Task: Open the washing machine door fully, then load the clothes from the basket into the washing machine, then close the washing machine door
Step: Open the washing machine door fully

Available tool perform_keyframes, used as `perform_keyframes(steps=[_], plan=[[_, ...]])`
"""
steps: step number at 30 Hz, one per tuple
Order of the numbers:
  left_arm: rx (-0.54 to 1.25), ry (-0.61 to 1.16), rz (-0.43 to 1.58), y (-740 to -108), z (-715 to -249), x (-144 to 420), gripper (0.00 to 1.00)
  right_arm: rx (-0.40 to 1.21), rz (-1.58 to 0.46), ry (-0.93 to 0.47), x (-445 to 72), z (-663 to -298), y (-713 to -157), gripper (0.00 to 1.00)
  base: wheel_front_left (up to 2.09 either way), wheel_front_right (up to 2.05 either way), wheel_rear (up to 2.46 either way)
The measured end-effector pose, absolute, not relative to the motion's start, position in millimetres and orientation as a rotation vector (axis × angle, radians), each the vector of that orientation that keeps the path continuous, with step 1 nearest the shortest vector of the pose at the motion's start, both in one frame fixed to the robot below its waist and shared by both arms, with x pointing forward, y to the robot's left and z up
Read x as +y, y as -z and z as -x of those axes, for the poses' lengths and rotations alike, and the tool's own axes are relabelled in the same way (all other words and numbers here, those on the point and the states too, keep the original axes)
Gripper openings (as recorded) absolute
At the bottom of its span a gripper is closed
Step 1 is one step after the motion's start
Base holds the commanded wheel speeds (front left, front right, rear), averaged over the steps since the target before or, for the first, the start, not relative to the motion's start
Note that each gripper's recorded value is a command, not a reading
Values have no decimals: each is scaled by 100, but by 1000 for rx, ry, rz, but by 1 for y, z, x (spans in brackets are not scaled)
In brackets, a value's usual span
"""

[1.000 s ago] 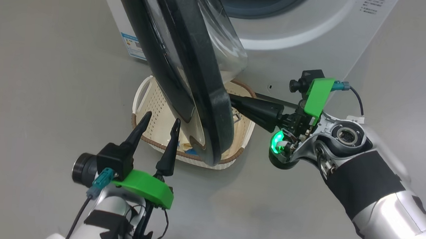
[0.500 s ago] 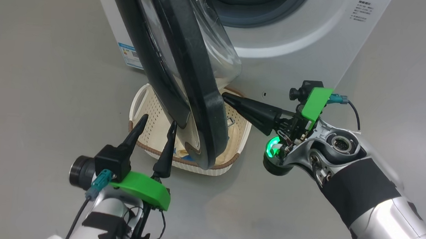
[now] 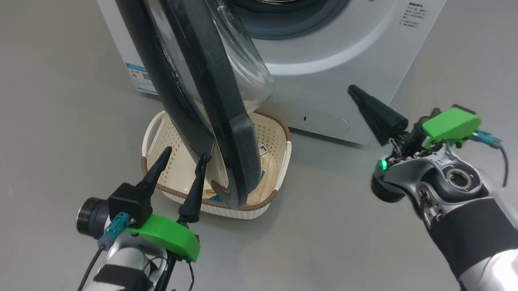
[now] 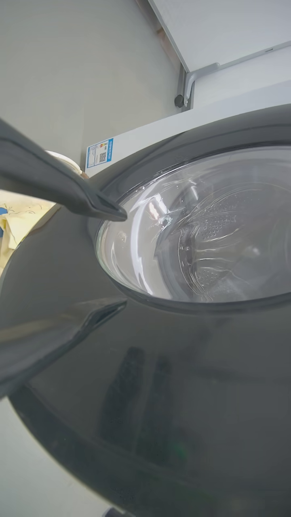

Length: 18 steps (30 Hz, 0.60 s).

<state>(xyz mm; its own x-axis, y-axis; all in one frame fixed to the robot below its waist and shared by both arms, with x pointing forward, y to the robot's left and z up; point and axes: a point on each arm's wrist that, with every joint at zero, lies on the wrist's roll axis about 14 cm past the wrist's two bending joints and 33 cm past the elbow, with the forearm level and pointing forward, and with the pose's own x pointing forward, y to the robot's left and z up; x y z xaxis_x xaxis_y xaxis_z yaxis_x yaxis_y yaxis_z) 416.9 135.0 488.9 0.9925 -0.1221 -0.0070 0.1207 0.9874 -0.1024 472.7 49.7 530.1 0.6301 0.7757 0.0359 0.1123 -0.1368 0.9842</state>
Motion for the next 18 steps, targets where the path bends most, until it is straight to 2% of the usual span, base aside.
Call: perform_keyframes(steps=[1,2,3,11,18], plan=[[14,125,103,-489,-417,134,100,708,-1623,-635,39,-479,-528,26,0,0,0],[14,127,103,-489,-418,133,100,666,-1605,-596,29,-484,-526,76,0,0,0],[14,128,104,-489,-418,133,100,619,-1574,-556,18,-490,-523,100,0,0,0],[3,127,103,-492,-420,134,100,268,-1205,-304,-69,-508,-513,100,0,0,0],[9,128,104,-490,-414,133,100,137,-772,-255,-117,-497,-503,100,0,0,0]])
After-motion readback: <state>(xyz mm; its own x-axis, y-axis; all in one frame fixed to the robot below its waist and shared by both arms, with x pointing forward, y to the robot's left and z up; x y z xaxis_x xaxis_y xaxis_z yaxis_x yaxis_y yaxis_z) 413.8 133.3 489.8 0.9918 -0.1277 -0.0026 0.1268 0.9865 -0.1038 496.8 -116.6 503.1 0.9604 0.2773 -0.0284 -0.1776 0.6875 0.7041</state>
